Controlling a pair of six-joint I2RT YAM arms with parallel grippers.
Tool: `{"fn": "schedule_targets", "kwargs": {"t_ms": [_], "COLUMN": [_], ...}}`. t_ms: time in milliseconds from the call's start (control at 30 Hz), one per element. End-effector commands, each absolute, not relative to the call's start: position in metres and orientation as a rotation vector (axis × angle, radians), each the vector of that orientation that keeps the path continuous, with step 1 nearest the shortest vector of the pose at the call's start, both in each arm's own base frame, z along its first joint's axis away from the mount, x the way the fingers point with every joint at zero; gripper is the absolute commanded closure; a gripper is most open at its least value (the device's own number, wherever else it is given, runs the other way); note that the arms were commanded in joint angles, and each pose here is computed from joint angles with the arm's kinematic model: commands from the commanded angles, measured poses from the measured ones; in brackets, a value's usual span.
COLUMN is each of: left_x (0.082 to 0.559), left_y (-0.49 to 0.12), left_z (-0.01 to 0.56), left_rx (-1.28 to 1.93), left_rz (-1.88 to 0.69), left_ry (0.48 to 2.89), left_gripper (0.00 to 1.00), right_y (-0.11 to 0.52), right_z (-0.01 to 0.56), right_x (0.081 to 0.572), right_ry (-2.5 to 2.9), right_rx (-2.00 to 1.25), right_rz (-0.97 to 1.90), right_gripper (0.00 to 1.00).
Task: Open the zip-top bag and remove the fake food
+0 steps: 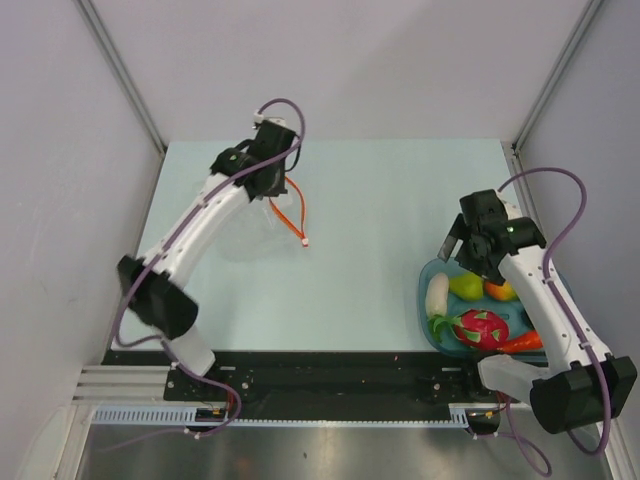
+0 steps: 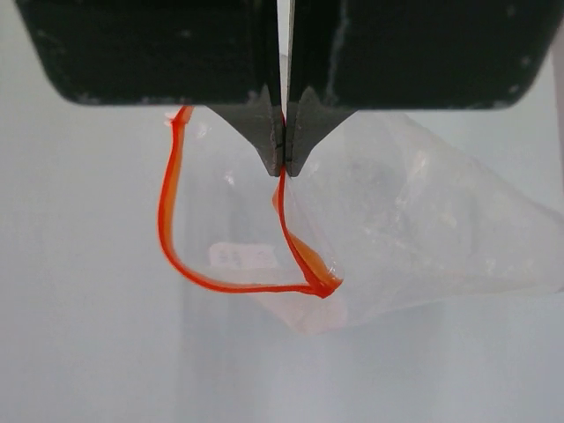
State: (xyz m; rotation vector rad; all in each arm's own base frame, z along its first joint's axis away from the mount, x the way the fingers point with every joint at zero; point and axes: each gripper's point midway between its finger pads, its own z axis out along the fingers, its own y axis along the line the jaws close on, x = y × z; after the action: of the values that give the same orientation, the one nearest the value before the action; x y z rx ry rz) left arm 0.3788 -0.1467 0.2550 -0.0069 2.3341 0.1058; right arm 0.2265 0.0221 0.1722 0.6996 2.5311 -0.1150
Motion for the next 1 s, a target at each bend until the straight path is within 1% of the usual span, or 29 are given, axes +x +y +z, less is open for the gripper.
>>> {"fn": "schedule_targets", "kwargs": {"t_ms": [0,67,100,133,167,200,267,300,367,400,533,567,600,633,667,700,733,767,800,833,867,900,933,967], "left_x": [0.435,0.455,0.459,0.462,0.463,0.464,0.461,0.459,0.456,0.454,0.432,0.425,0.415,0.400,0.391,0.376,0.357,0.343,0.325,0.312,0.289,0.276,0.260,0.240], "left_y": [-0.150,-0.160,-0.162,-0.166,-0.169,-0.169,-0.172,-0.172,-0.178,-0.181,-0.197,-0.202,-0.216,-0.220,-0.228,-0.241,-0.248,-0.252,-0.262,-0.270,-0.265,-0.267,-0.272,-0.264], "left_z": [0.235,0.225,0.222,0.219,0.215,0.208,0.208,0.218,0.227,0.235,0.280,0.282,0.285,0.309,0.297,0.303,0.276,0.309,0.311,0.287,0.313,0.313,0.295,0.315], "left_rx": [0.195,0.227,0.227,0.226,0.221,0.208,0.167,0.146,0.121,0.116,0.095,0.104,0.142,0.136,0.160,0.187,0.219,0.217,0.221,0.225,0.220,0.179,0.190,0.187], "left_rz": [0.345,0.359,0.365,0.347,0.339,0.341,0.319,0.297,0.231,0.196,-0.020,-0.066,-0.183,-0.278,-0.346,-0.475,-0.535,-0.644,-0.771,-0.833,-0.920,-1.003,-1.076,-1.142], "left_ry": [2.327,2.314,2.317,2.324,2.335,2.353,2.364,2.344,2.324,2.310,2.252,2.257,2.266,2.219,2.230,2.217,2.268,2.145,2.133,2.131,2.027,2.004,1.966,1.864], "left_gripper": [1.00,1.00,0.94,0.87,0.73,0.47,0.29,0.15,0.03,0.00,0.01,0.00,0.00,0.00,0.00,0.00,0.00,0.00,0.00,0.01,0.00,0.00,0.01,0.00], "right_y": [0.034,0.039,0.042,0.043,0.045,0.046,0.049,0.051,0.059,0.064,0.088,0.098,0.105,0.114,0.129,0.138,0.147,0.166,0.175,0.192,0.201,0.211,0.224,0.223], "right_z": [0.187,0.183,0.181,0.180,0.177,0.175,0.173,0.171,0.169,0.167,0.166,0.167,0.169,0.171,0.174,0.176,0.181,0.187,0.191,0.201,0.204,0.208,0.222,0.224], "right_x": [0.237,0.236,0.235,0.234,0.235,0.234,0.235,0.236,0.238,0.240,0.250,0.252,0.254,0.259,0.261,0.262,0.265,0.267,0.267,0.268,0.265,0.260,0.262,0.253], "right_ry": [2.498,2.514,2.523,2.532,2.548,2.557,2.579,2.589,2.598,2.610,2.636,2.635,2.633,2.632,2.614,2.602,2.582,2.551,2.534,2.487,2.465,2.441,2.372,2.344], "right_rx": [0.631,0.605,0.586,0.573,0.554,0.542,0.519,0.509,0.480,0.466,0.388,0.348,0.329,0.307,0.262,0.237,0.224,0.190,0.178,0.154,0.158,0.142,0.129,0.130], "right_rz": [-0.109,-0.103,-0.095,-0.092,-0.094,-0.093,-0.091,-0.093,-0.069,-0.062,0.005,0.032,0.048,0.072,0.115,0.136,0.172,0.256,0.310,0.435,0.499,0.558,0.655,0.693], "right_gripper": [0.00,0.00,0.00,0.00,0.01,0.00,0.00,0.00,0.00,0.00,0.00,0.00,0.00,0.00,0.00,0.00,0.00,0.00,0.01,0.00,0.00,0.00,0.00,0.00]}}
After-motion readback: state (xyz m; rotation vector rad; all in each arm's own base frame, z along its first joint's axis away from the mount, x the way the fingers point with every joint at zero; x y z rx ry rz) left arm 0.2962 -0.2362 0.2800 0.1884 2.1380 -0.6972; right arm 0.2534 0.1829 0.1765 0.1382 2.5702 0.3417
